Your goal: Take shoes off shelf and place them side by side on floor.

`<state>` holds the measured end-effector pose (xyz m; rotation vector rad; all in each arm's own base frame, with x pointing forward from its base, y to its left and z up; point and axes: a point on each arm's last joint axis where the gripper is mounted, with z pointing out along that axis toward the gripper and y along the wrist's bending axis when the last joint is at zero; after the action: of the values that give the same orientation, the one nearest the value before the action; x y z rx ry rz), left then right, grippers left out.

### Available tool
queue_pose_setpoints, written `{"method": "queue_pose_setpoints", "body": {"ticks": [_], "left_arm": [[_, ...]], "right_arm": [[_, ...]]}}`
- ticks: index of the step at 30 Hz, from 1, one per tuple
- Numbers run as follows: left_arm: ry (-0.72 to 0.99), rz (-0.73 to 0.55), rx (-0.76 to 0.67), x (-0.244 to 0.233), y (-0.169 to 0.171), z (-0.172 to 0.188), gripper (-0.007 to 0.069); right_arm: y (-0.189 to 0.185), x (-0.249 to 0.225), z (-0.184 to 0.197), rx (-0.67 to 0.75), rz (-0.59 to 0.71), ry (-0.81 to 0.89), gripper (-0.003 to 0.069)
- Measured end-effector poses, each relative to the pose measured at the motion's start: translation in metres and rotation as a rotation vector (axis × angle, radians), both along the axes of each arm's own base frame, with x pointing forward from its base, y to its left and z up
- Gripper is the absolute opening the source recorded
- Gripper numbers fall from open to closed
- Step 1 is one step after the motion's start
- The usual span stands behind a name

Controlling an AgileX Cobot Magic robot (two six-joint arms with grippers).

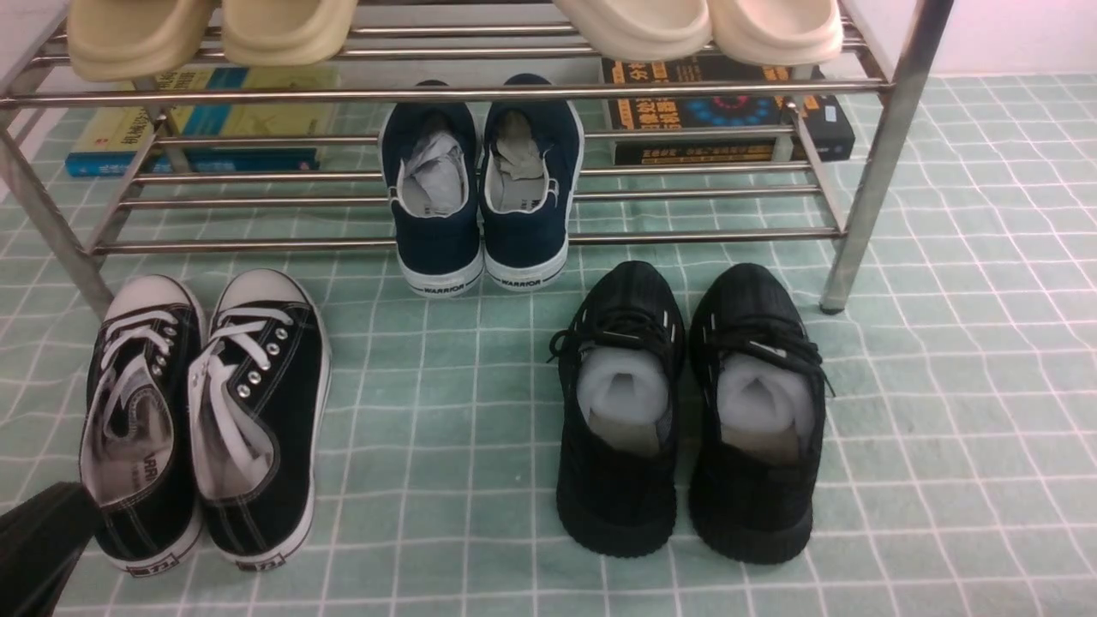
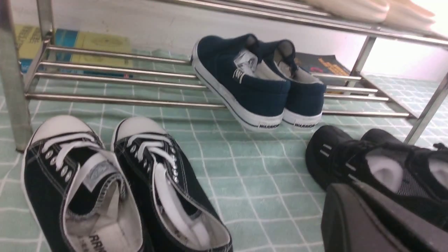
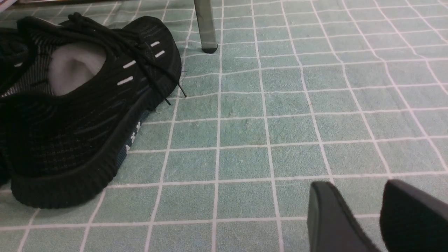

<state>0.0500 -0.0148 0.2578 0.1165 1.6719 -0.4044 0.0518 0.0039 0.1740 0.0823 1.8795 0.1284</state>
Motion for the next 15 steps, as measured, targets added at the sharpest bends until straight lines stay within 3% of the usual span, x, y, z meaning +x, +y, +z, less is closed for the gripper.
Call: {"method": "queue_pose_setpoints", "body": {"ticks": [15], "left_arm": [[0.134,0.017,0.133,0.003,0.002,-0.031,0.0036]], "right_arm": [[0.0,0.0,0.0,0.0,0.0,0.0,0.0239]]}}
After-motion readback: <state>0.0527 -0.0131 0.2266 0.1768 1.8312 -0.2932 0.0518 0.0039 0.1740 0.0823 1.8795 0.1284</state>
